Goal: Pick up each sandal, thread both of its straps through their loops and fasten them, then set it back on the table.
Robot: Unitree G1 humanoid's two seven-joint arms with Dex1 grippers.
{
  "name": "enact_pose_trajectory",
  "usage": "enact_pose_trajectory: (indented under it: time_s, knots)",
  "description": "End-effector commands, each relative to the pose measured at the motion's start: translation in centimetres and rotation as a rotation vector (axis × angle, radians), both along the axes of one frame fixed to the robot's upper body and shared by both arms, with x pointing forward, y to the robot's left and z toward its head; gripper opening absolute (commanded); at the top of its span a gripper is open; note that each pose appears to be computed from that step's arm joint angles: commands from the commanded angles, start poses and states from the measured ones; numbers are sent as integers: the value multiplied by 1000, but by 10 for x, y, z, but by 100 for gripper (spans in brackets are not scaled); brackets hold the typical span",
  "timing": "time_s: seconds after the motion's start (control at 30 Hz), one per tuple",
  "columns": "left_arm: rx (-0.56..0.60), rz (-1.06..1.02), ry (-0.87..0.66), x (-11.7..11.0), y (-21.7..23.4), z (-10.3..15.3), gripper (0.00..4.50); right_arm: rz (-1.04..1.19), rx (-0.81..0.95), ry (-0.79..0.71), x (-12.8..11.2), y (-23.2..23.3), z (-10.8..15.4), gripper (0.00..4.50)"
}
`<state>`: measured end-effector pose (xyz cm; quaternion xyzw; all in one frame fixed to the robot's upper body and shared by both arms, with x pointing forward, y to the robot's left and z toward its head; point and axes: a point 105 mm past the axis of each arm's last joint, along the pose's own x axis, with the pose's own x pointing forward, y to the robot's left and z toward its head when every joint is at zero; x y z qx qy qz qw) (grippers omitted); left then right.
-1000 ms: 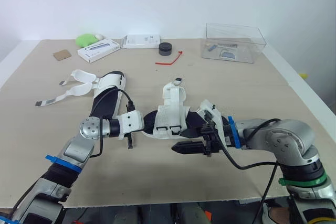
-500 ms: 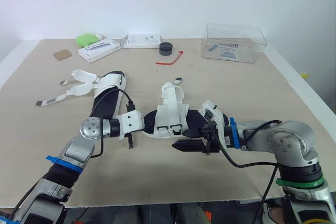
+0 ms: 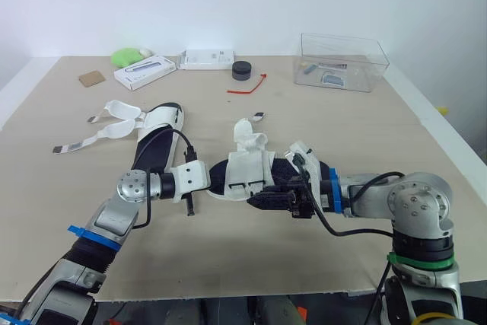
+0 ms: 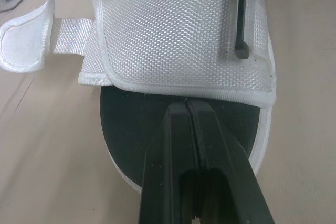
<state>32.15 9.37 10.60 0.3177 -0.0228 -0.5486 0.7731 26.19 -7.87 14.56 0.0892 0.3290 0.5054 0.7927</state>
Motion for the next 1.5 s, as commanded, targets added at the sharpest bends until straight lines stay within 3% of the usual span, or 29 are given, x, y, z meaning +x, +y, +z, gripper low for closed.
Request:
enact_pose_trajectory:
  time_s: [0.03, 0.07, 0.2, 0.37, 0.43, 0.83, 0.87, 1.0, 1.1, 1.13, 1.23, 1.33, 1.5]
  knots:
    - [65, 13, 81, -4, 5, -24, 0, 2, -12, 13, -5, -1, -4, 45]
    - [65, 14, 82, -4, 5, -25, 0, 3, -20, 25, -6, -2, -8, 5]
    - [67, 15, 84, -5, 6, -26, 0, 29, -62, 61, -17, -6, -20, 5]
    - [75, 16, 90, -6, 8, -28, 0, 203, -173, 122, -56, -13, -35, 5]
    - [77, 16, 91, -6, 8, -29, 0, 268, -139, 152, -67, -11, -32, 5]
    - [88, 13, 95, -6, 9, -31, 0, 321, -65, 168, -73, -9, -19, 5]
    - [89, 12, 95, -7, 9, -31, 0, 335, -57, 162, -74, -9, -15, 82]
    - [92, 11, 96, -7, 9, -31, 0, 377, -121, 66, -73, -14, -1, 247]
    - [93, 12, 94, -6, 9, -31, 0, 384, -223, -103, -61, -23, 11, 383]
    - [93, 12, 93, -6, 9, -31, 0, 388, -262, -237, -50, -25, 19, 439]
    - [95, 12, 91, -5, 10, -31, 0, 477, -319, -599, -31, -20, 37, 446]
    - [94, 11, 89, -5, 9, -31, 0, 647, -332, -920, -31, -9, 44, 446]
    - [90, 6, 88, -5, 7, -30, 0, 1005, -486, -1453, -38, -4, 11, 446]
